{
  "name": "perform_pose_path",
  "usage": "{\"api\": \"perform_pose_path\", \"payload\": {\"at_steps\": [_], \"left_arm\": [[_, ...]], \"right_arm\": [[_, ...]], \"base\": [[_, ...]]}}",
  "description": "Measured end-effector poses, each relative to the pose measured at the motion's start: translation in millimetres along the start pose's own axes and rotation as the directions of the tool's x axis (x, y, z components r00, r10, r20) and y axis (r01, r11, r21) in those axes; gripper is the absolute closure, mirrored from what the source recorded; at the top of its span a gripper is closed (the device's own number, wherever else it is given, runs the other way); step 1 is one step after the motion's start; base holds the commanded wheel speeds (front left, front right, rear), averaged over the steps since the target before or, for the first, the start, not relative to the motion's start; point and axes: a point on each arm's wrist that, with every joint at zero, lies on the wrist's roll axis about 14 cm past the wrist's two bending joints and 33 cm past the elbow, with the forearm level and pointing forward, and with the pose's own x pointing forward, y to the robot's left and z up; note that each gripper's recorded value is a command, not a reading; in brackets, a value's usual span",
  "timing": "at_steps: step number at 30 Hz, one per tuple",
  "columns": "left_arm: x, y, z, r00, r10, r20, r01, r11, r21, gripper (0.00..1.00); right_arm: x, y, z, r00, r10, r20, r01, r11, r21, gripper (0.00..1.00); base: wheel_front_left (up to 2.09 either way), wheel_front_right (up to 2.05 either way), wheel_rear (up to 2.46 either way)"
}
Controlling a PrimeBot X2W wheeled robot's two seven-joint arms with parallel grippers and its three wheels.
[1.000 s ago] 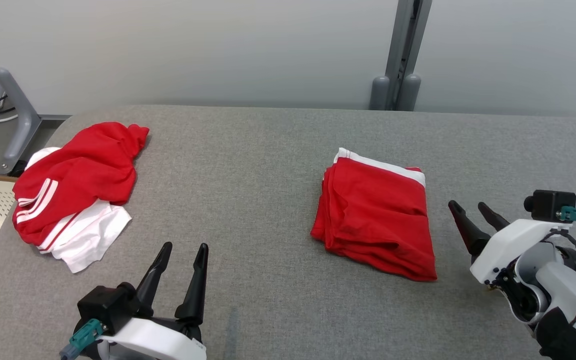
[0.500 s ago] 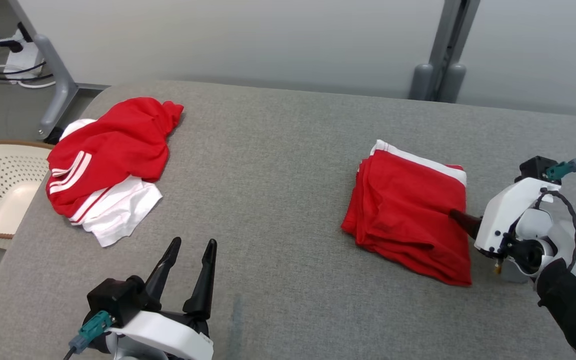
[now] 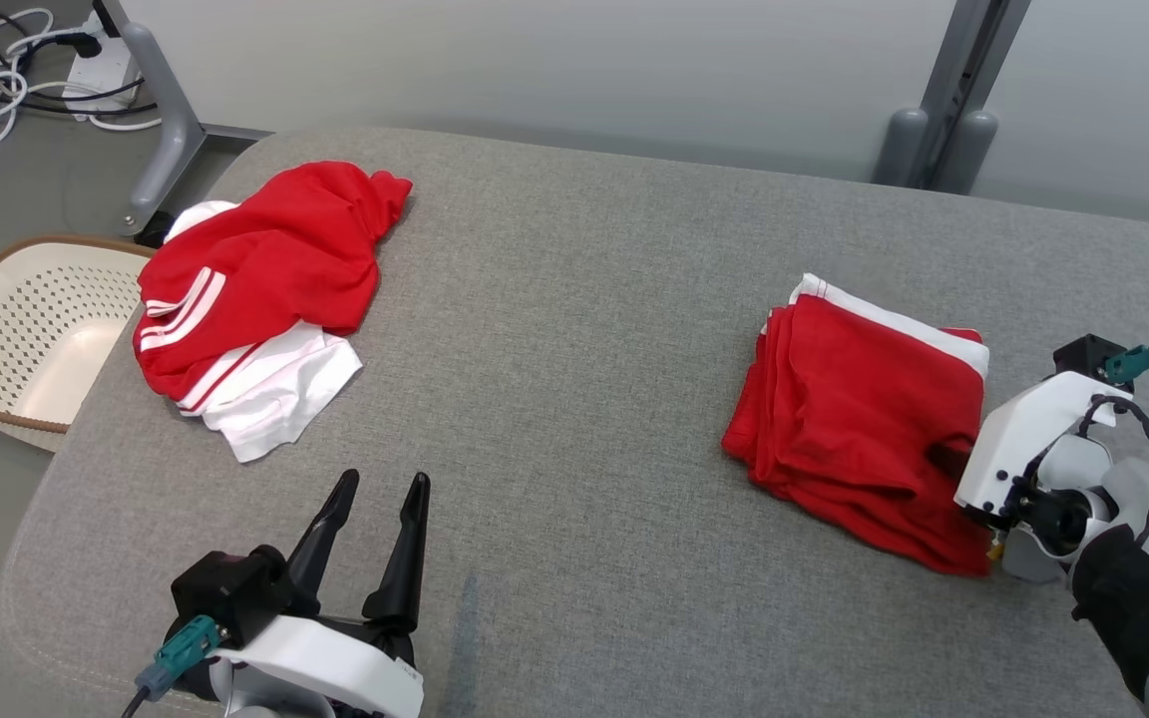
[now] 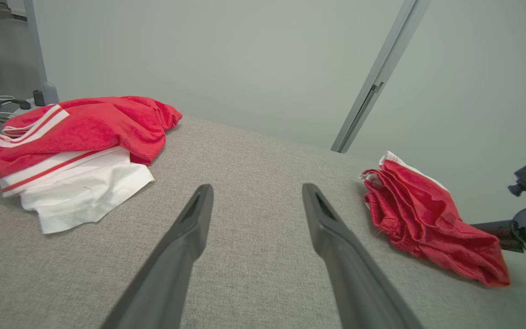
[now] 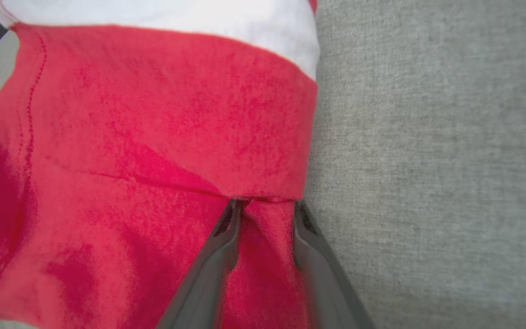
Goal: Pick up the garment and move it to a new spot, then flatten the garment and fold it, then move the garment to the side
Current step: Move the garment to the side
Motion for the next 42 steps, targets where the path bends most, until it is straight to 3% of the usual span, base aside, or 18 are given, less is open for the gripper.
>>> {"api": "perform_pose_path", "payload": {"at_steps": [11,20,26,32,42], "left_arm": [[6,-15,6,0.998,-0.054,0.020,0.053,0.999,0.009,0.00],[22,-62,2,0.976,-0.216,0.005,0.215,0.976,0.030,0.00],[39,-109,-6,0.932,-0.363,-0.025,0.363,0.931,0.038,0.00],[54,-156,-21,0.863,-0.500,-0.074,0.503,0.863,0.038,0.00],[72,-202,-63,0.749,-0.636,-0.187,0.646,0.763,-0.007,0.00]], "right_arm": [[-16,12,28,0.986,0.050,0.159,-0.043,0.998,-0.048,1.00],[-53,-23,43,0.960,0.011,0.280,0.008,0.998,-0.065,1.00],[-81,-55,53,0.941,-0.049,0.336,0.077,0.995,-0.070,1.00],[-110,-95,70,0.910,-0.133,0.392,0.178,0.981,-0.080,1.00],[-118,-154,85,0.891,-0.263,0.370,0.326,0.938,-0.117,1.00]], "base": [[0.00,0.00,0.00],[0.00,0.00,0.00],[0.00,0.00,0.00],[0.00,0.00,0.00],[0.00,0.00,0.00]]}}
